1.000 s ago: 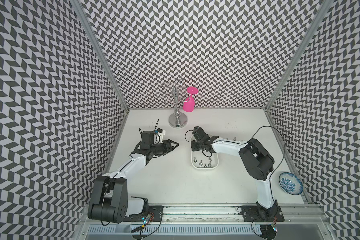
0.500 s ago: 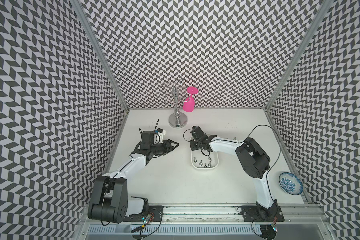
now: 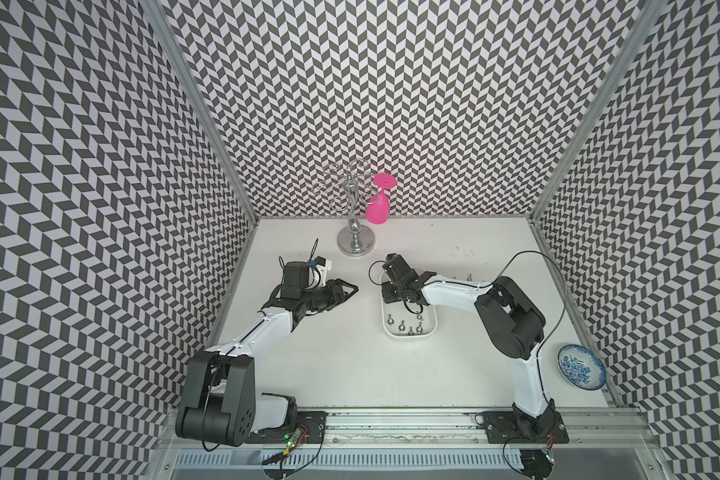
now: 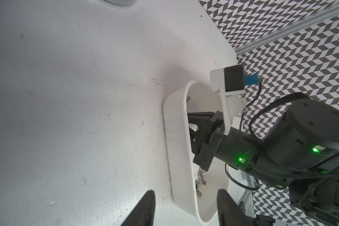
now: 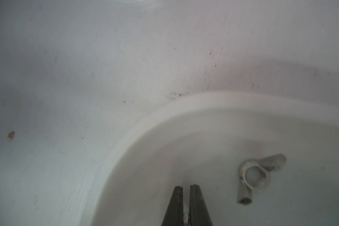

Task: Take out the wing nut from the storage box
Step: Pick up the wing nut from the storage box, then place the wing nut at the center of the board.

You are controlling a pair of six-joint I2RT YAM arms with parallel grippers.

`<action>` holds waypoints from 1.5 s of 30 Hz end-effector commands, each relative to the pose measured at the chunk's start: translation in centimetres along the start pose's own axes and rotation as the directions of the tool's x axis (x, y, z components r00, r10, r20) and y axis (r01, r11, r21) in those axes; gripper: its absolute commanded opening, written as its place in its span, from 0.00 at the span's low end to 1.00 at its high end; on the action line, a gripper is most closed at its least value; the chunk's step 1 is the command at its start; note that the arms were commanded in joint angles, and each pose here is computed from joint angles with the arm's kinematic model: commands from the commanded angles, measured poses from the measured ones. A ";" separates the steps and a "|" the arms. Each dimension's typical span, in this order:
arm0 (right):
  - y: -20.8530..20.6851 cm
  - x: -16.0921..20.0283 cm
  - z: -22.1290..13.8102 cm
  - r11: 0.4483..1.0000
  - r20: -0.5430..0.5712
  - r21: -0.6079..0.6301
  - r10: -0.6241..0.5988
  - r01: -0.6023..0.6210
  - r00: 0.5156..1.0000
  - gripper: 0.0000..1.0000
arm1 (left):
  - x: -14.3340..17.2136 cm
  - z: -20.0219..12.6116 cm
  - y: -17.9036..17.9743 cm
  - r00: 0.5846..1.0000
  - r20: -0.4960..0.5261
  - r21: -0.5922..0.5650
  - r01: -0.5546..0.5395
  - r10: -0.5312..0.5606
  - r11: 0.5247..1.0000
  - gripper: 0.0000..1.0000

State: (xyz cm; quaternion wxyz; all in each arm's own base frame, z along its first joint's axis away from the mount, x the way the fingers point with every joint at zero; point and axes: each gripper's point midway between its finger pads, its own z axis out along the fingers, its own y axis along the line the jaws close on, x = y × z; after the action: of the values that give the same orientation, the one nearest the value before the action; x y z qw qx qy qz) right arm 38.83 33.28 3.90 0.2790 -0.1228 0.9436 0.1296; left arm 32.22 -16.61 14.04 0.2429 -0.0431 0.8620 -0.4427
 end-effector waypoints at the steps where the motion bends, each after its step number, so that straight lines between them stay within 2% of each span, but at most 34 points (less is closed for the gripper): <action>1: 2.2 -3.1 -4.9 0.997 0.113 -0.081 0.028 -0.019 0.993 0.00 | 0.2 0.3 -0.7 1.000 -0.004 -0.004 -0.026 0.026 1.000 0.54; 4: 1.9 -4.1 -7.5 0.996 0.163 -0.081 0.046 -0.033 0.986 0.00 | 0.1 0.5 -1.9 0.999 0.000 0.005 -0.046 0.046 0.999 0.54; 7: 0.5 -4.9 -9.9 0.998 0.221 -0.027 0.053 -0.049 0.974 0.00 | 0.0 0.5 -4.1 0.996 0.017 0.031 -0.086 0.086 0.996 0.54; 13: -6.0 -5.5 -11.9 0.984 0.296 0.127 0.086 -0.128 0.951 0.00 | 1.7 1.5 -10.0 0.981 0.024 0.138 -0.196 0.195 0.971 0.55; 18: -12.9 -4.8 -10.7 0.949 0.308 0.192 0.185 -0.252 0.933 0.00 | 4.2 3.4 -13.3 0.965 -0.010 0.204 -0.255 0.262 0.945 0.55; 23: -16.5 -4.8 -7.9 0.929 0.284 0.218 0.234 -0.300 0.930 0.00 | 6.0 5.4 -14.3 0.953 -0.061 0.229 -0.276 0.297 0.933 0.55; 36: -20.1 -4.4 -2.7 0.903 0.229 0.291 0.255 -0.316 0.939 0.00 | 6.9 8.0 -13.6 0.951 -0.115 0.235 -0.255 0.287 0.938 0.55; 45: -20.9 -3.3 -1.7 0.896 0.216 0.316 0.253 -0.313 0.943 0.00 | 6.8 7.9 -13.7 0.951 -0.113 0.235 -0.257 0.289 0.937 0.55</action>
State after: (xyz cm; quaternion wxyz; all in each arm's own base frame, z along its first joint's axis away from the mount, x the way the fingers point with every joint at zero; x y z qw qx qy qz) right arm 45.89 13.82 2.98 0.3291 0.0744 0.9413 0.0124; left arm 27.50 -31.95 16.32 0.2220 0.1233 0.8375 -0.4838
